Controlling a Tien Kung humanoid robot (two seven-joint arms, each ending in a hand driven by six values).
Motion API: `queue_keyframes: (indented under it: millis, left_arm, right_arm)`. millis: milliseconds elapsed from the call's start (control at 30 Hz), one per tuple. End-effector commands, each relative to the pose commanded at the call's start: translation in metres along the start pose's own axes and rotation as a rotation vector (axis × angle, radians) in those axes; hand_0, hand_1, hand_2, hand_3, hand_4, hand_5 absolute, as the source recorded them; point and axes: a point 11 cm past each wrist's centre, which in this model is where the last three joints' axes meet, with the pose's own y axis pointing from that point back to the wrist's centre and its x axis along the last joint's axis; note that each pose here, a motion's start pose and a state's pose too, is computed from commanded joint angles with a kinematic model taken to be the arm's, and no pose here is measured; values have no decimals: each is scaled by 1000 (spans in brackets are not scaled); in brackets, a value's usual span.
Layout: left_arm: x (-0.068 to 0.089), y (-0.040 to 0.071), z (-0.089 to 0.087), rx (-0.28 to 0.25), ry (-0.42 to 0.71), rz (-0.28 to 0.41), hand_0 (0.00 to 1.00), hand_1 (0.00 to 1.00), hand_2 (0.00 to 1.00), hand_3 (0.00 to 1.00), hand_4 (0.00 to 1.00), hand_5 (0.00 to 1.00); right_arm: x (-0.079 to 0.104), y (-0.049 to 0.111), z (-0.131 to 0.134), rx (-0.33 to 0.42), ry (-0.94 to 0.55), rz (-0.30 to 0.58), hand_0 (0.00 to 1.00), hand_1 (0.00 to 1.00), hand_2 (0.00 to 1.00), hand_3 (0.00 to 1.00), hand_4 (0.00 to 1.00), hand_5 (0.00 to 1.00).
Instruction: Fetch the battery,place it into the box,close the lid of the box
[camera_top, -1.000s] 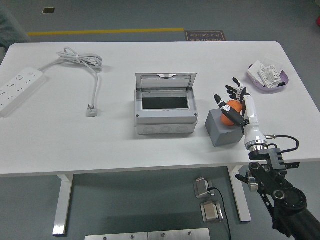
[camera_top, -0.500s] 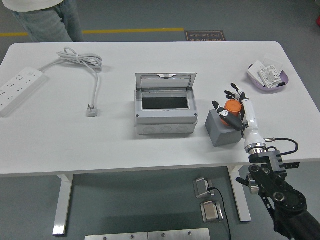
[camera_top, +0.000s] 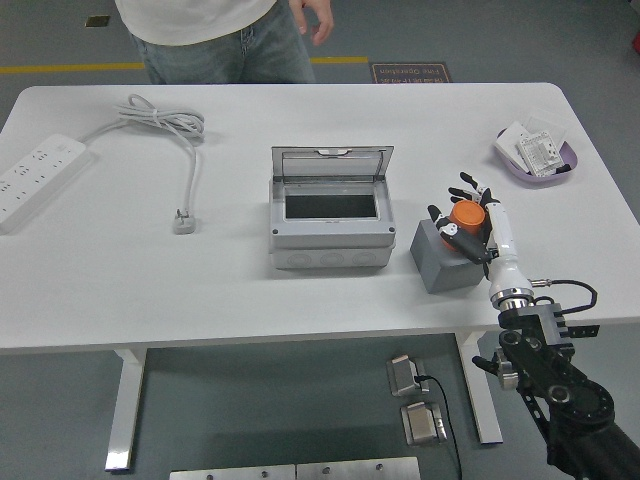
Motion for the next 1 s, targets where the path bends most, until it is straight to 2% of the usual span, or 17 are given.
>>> queue_keyframes:
  millis: [67, 100, 267, 300, 467, 500, 667, 700, 867, 900, 1000]
  left_arm:
    - [0, 0, 0, 0, 0, 0, 609, 646, 645, 636, 785, 129]
    - [0, 0, 0, 0, -1, 0, 610, 647, 645, 637, 786, 125]
    - [0, 0, 0, 0, -1, 1, 610, 647, 645, 637, 786, 125]
    - [0, 0, 0, 0, -1, 1, 609, 647, 645, 636, 785, 122]
    - [1, 0, 0, 0, -3, 2, 609, 647, 645, 636, 785, 122]
    - [1, 0, 0, 0, -3, 3, 606, 646, 644, 636, 784, 113]
    - [2, 0, 0, 1, -3, 5, 606, 646, 644, 636, 784, 113]
    - [2, 0, 0, 1, -3, 5, 605, 646, 644, 636, 781, 93]
    - [2, 0, 1, -1, -1, 6, 605, 646, 644, 636, 781, 93]
    - [2, 0, 1, -2, 0, 6, 605, 645, 643, 636, 778, 90]
    - [1, 0, 1, -4, 3, 7, 605, 645, 643, 636, 778, 90]
  right_arm:
    - [0, 0, 0, -2, -4, 2, 691, 683, 702, 841, 781, 258]
    - [0, 0, 0, -3, -7, 3, 528, 590, 636, 772, 640, 134]
    - [0, 1, 1, -8, -18, 10, 528, 590, 636, 772, 640, 134]
    - [0, 1, 1, -9, -19, 11, 501, 563, 591, 669, 461, 91]
    - [0, 1, 3, -19, -28, 14, 501, 563, 591, 669, 461, 91]
    - [0, 1, 3, -21, -30, 15, 489, 553, 569, 630, 346, 60]
    - [0, 2, 4, -27, -40, 14, 489, 553, 569, 630, 346, 60]
    - [0, 2, 4, -27, -42, 14, 514, 559, 564, 550, 273, 2]
    - [-1, 1, 4, -28, -49, 14, 514, 559, 564, 550, 273, 2]
    - [-1, 1, 4, -27, -50, 15, 552, 575, 568, 439, 181, 2]
    - [-1, 0, 4, -26, -54, 17, 552, 575, 568, 439, 181, 2]
